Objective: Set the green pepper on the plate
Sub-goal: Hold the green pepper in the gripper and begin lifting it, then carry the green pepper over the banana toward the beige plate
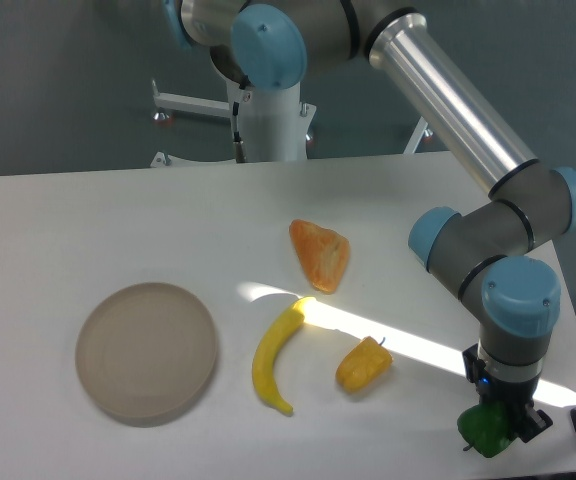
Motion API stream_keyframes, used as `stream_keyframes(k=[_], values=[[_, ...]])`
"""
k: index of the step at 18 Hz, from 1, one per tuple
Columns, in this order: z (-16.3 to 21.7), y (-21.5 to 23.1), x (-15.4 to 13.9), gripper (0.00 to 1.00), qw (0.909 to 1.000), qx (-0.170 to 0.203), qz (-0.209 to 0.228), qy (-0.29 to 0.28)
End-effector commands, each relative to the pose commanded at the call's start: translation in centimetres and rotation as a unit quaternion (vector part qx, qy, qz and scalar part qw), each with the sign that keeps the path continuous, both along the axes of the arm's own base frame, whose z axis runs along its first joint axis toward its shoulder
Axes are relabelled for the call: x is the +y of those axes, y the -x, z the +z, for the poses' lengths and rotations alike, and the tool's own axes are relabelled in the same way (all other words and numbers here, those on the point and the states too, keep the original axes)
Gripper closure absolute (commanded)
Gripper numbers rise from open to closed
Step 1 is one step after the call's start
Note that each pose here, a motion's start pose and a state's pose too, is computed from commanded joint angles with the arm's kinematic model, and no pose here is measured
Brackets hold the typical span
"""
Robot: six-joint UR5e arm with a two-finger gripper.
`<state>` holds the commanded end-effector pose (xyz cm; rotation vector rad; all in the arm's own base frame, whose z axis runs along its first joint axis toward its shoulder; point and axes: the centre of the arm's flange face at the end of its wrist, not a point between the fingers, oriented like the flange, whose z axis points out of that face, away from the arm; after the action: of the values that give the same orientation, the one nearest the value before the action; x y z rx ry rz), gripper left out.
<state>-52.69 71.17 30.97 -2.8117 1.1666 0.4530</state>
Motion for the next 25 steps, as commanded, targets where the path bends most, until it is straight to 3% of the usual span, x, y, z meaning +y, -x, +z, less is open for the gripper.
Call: stream_keyframes(k=[9, 15, 20, 25], values=[[-0.1, -0.8, 0.1, 0.69, 1.0, -0.006, 0.0, 0.007], [3.0, -3.6, -1.4, 0.69, 0.999, -0.033, 0.006, 0.031], [6.7, -10.4, -1.3, 0.69, 0.9949, -0.094, 0.034, 0.016], [10.1, -18.2, -2.5, 0.69, 0.9903, -0.115, 0.078, 0.01]])
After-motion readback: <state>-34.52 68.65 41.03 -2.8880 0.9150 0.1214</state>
